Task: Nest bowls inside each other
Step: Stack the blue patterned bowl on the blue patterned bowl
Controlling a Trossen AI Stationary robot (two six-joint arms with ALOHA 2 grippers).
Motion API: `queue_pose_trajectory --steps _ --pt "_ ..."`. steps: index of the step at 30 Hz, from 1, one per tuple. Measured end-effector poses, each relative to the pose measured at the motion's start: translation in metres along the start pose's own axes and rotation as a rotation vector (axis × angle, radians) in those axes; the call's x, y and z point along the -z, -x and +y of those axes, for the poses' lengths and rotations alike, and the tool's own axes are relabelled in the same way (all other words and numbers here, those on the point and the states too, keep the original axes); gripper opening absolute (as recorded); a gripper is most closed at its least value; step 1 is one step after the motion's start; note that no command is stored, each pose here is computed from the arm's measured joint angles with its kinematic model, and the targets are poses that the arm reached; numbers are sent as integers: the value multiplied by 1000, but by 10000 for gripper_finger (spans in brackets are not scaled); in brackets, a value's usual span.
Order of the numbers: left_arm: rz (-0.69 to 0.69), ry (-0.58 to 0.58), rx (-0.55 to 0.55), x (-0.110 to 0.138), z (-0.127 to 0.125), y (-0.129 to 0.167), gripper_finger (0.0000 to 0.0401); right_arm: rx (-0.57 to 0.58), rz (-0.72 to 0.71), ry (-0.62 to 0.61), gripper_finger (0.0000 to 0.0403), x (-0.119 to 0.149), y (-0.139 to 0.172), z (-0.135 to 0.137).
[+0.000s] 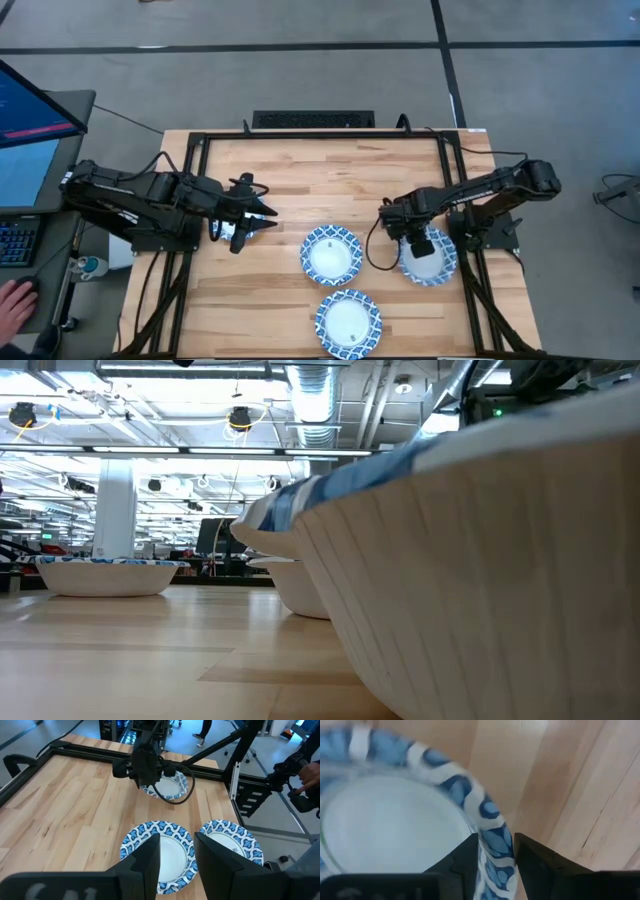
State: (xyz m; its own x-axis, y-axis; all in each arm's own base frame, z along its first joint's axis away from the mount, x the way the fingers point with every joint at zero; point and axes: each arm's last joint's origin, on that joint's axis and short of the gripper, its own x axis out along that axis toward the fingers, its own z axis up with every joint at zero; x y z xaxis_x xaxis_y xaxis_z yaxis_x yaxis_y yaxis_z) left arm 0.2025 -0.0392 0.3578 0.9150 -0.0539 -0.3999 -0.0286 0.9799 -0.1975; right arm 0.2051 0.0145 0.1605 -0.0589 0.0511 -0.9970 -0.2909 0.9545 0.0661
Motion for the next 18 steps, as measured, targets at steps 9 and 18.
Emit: queue_pose_trajectory --steps 9,18 --pt "-4 3 0 0 0 0 109 -34 108 -36 38 -9 -20 -3" --pt "-1 3 -4 0 0 0 109 16 -38 -132 14 -21 20 -15"
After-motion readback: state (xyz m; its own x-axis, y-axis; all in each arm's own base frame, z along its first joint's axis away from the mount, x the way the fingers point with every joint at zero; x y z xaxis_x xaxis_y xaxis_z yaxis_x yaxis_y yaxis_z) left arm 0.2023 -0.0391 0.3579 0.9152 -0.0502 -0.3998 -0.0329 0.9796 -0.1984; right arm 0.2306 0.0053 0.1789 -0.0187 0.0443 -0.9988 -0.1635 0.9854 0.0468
